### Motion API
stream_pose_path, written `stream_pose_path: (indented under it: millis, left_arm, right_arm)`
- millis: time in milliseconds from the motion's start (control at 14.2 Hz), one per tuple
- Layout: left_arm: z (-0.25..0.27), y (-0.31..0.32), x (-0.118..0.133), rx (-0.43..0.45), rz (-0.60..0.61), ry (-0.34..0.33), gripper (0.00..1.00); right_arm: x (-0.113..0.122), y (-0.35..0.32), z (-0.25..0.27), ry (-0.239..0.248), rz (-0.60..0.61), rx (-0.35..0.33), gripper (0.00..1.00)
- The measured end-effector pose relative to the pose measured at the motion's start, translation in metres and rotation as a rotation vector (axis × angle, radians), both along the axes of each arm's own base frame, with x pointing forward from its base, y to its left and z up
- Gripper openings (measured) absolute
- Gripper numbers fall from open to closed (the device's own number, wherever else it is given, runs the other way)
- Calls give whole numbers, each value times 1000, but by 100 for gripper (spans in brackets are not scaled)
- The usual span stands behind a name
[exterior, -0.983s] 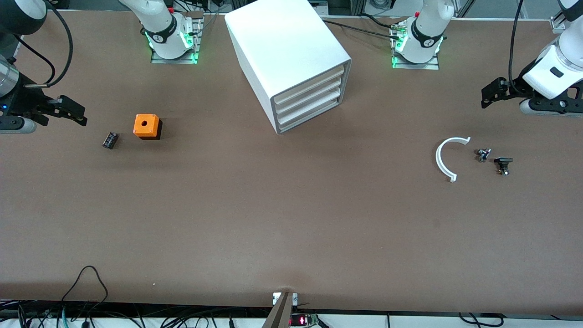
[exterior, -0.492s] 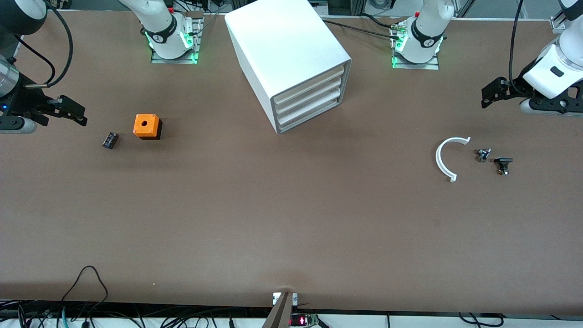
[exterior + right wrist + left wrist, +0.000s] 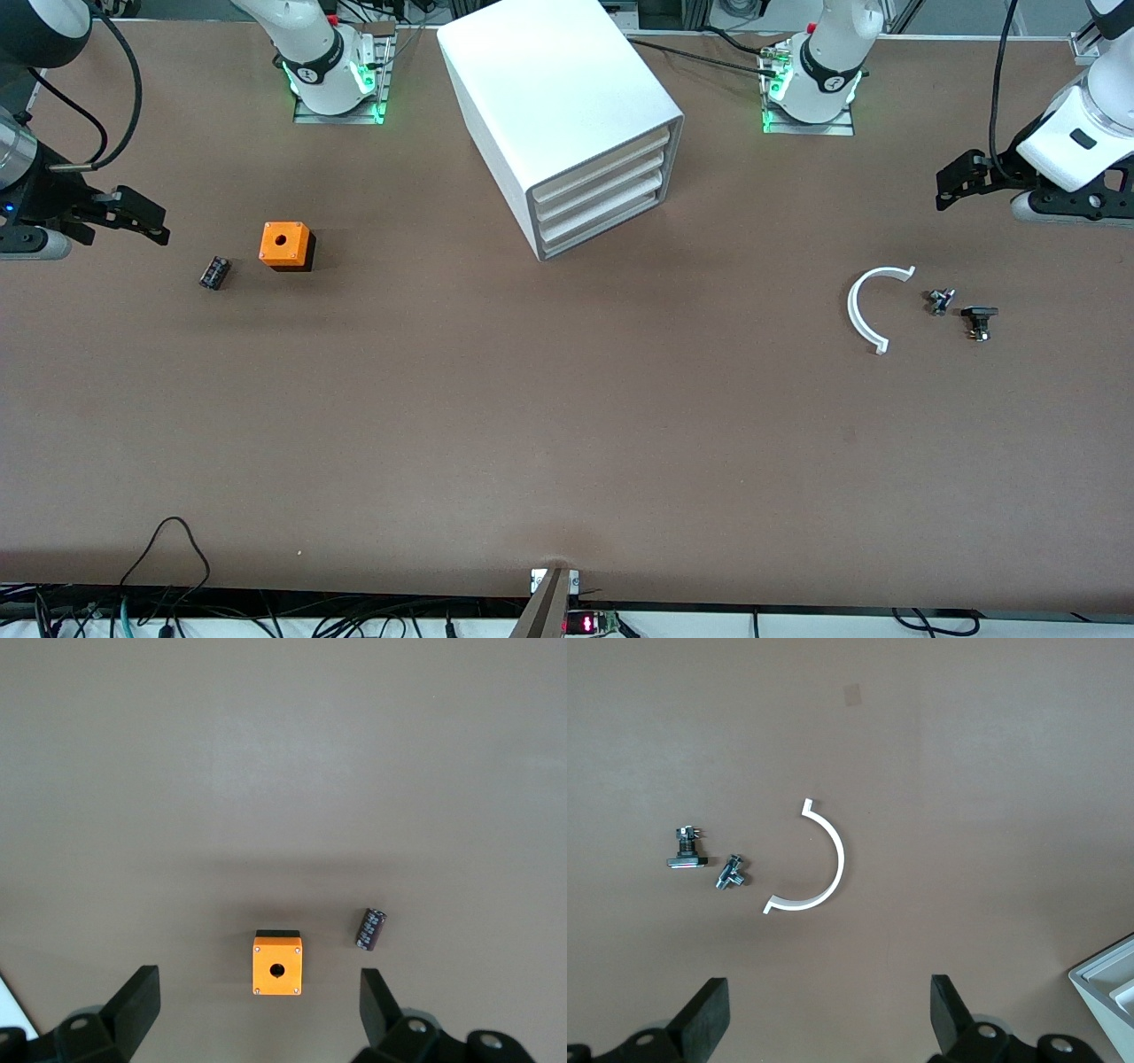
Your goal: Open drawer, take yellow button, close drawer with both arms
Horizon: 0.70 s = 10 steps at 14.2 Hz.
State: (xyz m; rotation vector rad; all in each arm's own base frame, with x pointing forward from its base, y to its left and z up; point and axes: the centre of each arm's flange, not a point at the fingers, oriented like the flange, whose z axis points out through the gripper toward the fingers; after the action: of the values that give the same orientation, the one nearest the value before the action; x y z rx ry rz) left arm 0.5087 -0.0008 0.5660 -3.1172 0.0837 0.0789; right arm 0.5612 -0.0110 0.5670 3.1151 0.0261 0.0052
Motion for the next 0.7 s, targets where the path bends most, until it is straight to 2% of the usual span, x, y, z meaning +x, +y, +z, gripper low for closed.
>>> stream_pose_path:
  millis: [351, 702]
  left_arm:
    - [-2, 4, 1, -3, 8, 4, 100]
    - [-31, -2, 13, -3, -6, 63, 100]
  right_arm:
    - [0, 2, 0, -1, 3, 0, 100]
    - [0, 4, 0, -1, 7, 0, 100]
